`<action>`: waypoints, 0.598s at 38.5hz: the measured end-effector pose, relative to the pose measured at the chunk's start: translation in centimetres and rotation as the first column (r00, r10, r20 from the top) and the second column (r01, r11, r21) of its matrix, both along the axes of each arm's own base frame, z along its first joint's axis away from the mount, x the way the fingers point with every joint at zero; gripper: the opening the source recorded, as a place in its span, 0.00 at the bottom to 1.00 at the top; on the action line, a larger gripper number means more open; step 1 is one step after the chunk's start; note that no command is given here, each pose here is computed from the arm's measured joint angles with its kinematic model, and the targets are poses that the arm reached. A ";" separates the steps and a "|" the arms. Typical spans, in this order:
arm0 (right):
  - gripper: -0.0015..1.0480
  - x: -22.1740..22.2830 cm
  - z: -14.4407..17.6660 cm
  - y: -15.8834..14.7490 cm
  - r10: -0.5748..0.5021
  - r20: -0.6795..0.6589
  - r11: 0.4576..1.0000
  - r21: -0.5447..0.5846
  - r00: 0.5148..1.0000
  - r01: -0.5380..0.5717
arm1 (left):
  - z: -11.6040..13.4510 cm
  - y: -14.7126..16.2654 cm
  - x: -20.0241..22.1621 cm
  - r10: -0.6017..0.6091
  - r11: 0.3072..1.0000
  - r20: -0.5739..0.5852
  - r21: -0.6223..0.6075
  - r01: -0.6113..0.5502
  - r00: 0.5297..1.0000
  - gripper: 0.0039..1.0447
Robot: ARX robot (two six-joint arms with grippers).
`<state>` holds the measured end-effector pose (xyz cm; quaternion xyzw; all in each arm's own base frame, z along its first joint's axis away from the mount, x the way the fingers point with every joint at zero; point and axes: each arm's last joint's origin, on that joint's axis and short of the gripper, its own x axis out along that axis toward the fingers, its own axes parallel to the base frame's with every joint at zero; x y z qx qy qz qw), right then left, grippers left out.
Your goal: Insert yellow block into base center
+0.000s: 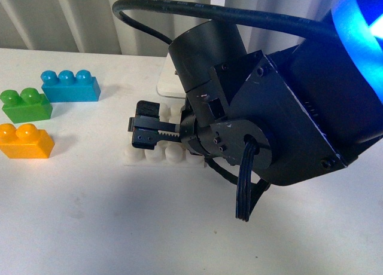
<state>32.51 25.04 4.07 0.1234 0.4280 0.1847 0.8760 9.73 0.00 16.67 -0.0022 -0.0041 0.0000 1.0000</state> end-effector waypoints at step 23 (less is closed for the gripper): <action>0.91 0.2 -0.1 0.1 0.079 0.067 0.995 0.059 0.995 -0.083 | 0.0 0.0 0.0 0.000 1.000 0.000 0.000 0.000 1.000 0.94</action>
